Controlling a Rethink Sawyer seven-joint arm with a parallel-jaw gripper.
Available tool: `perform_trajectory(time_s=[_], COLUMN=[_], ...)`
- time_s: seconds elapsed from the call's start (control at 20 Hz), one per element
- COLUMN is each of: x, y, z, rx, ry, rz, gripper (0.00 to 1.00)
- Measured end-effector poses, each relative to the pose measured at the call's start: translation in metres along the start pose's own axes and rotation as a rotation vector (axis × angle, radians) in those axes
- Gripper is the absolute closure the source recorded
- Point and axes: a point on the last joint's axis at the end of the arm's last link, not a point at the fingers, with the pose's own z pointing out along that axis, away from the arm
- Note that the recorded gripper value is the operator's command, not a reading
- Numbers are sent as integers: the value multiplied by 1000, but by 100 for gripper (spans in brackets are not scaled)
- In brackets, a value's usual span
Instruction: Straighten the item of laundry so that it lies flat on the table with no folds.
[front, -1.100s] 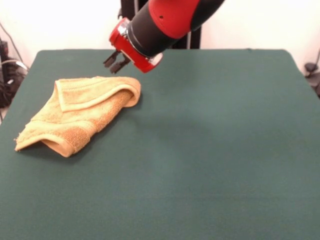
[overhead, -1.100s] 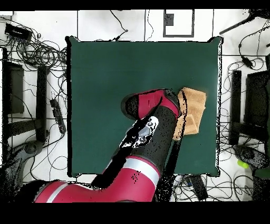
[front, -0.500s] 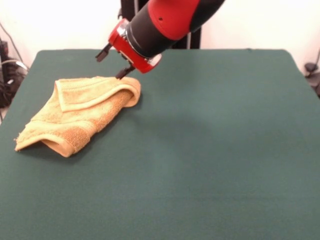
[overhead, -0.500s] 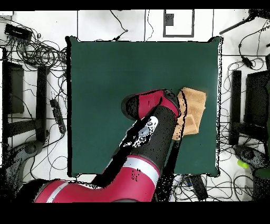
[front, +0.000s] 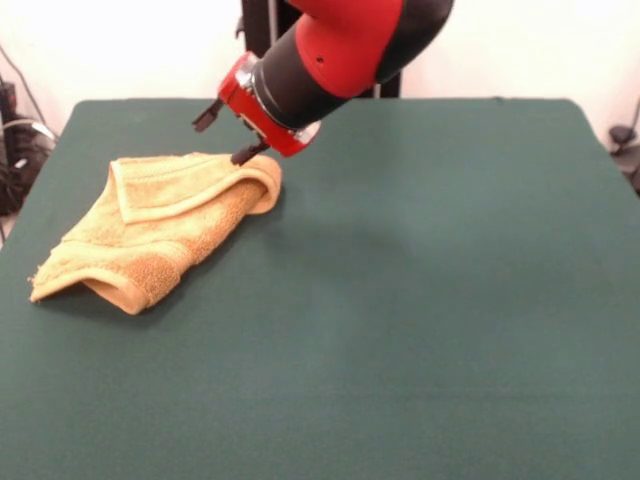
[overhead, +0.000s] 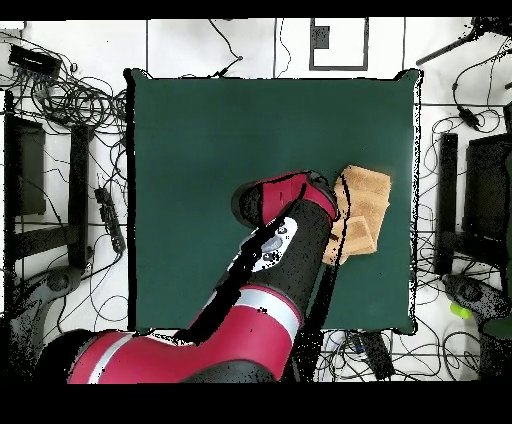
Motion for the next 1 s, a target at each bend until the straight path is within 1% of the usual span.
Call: perform_trajectory(time_s=[0.15, 0.7, 1.0], x=[1, -7, -7], y=[7, 33, 36], z=[8, 28, 30], rx=[-1, -51, -54], ry=[-6, -110, -117], rz=[-11, -45, -48], gripper=[0, 0, 0])
